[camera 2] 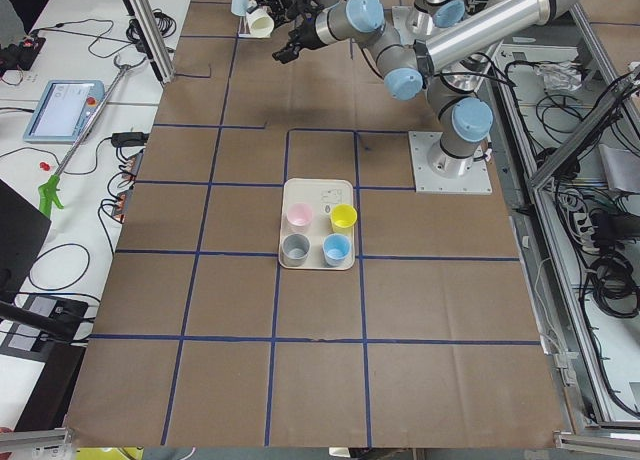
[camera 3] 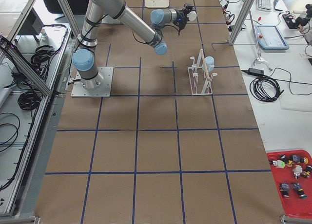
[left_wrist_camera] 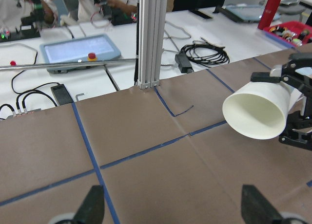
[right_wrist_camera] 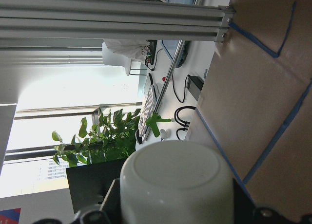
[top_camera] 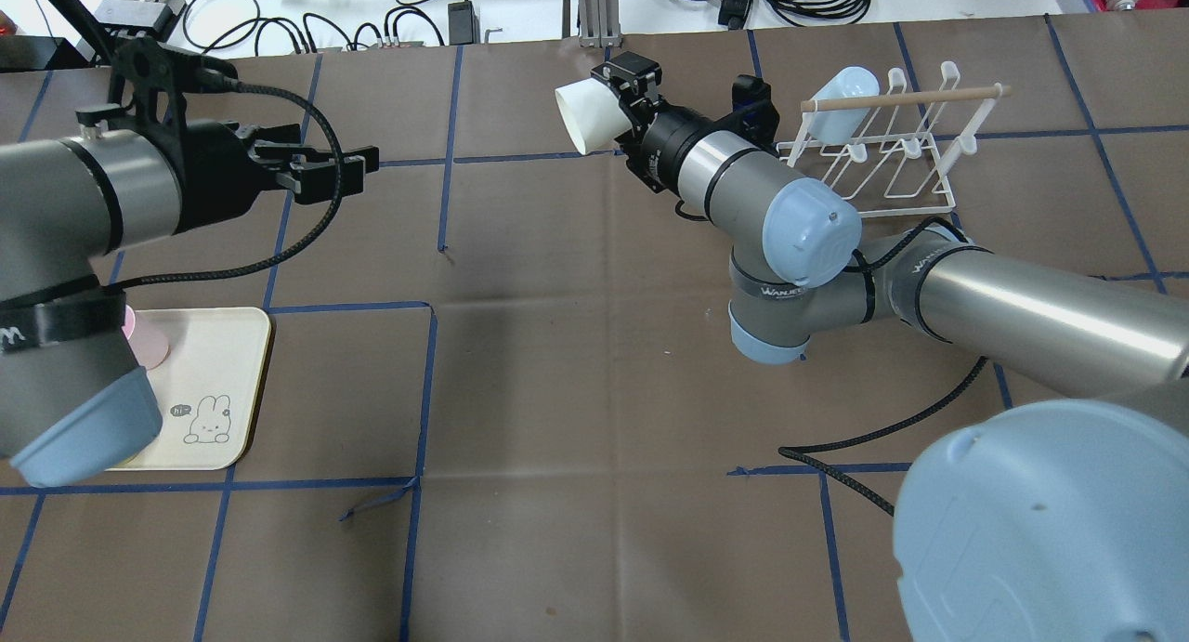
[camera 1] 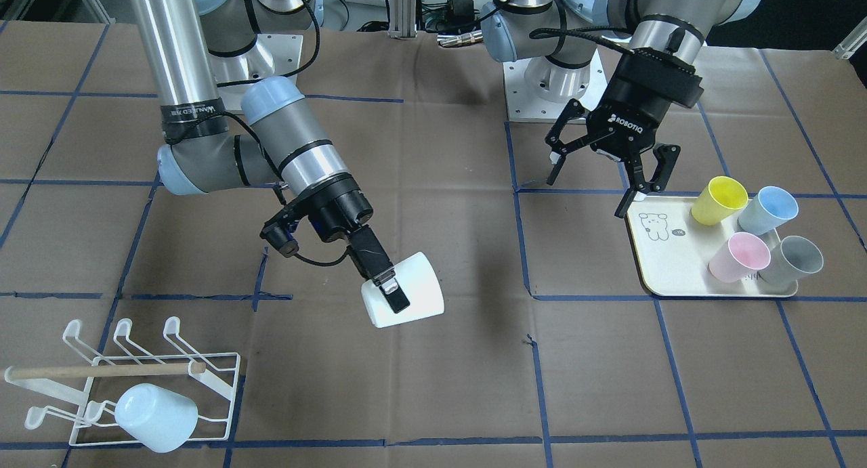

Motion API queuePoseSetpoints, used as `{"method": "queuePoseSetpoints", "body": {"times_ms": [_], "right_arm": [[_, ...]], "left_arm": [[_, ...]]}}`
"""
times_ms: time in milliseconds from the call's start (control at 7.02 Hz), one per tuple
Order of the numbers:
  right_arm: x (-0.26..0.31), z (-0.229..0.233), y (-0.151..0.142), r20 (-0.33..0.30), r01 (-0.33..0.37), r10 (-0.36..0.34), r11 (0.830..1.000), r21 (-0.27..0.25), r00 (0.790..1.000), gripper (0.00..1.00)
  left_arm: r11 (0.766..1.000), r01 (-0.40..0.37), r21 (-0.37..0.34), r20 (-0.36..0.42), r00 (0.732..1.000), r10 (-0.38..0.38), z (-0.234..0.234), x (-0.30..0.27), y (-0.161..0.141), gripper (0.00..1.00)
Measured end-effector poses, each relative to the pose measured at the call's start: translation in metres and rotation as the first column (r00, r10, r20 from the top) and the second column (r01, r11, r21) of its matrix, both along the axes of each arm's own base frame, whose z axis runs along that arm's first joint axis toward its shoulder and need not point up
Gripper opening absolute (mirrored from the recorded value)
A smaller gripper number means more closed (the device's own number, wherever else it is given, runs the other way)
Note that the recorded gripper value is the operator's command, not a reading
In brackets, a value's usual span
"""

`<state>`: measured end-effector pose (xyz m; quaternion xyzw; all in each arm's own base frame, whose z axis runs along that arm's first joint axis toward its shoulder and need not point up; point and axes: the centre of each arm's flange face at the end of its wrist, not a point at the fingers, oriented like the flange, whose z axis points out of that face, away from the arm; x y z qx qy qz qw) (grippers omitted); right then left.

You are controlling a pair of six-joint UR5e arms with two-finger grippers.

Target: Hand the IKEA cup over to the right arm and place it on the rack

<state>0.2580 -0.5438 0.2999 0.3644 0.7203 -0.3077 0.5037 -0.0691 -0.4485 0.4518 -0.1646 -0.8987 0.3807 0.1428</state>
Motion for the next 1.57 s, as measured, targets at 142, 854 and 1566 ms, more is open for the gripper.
{"method": "queuePoseSetpoints", "body": {"times_ms": [142, 854, 1566], "right_arm": [[-0.022, 0.005, -0.009, -0.135, -0.014, 0.002, 0.996, -0.089, 0.991, 0.40], [-0.127, 0.030, -0.037, -0.770, -0.266, -0.129, 0.892, -0.365, 0.625, 0.30], [-0.275, 0.028, -0.065, -0.930, -0.364, -0.256, 0.867, -0.341, 0.262, 0.28]], "left_arm": [[0.996, -0.043, 0.075, -0.002, 0.999, 0.043, 0.021, 0.005, -0.010, 0.99], [0.866, -0.289, 0.409, 0.203, 0.954, 0.223, 0.066, -0.018, -0.056, 0.99], [0.695, -0.424, 0.581, 0.427, 0.886, 0.184, 0.030, -0.059, -0.055, 0.99]]}}
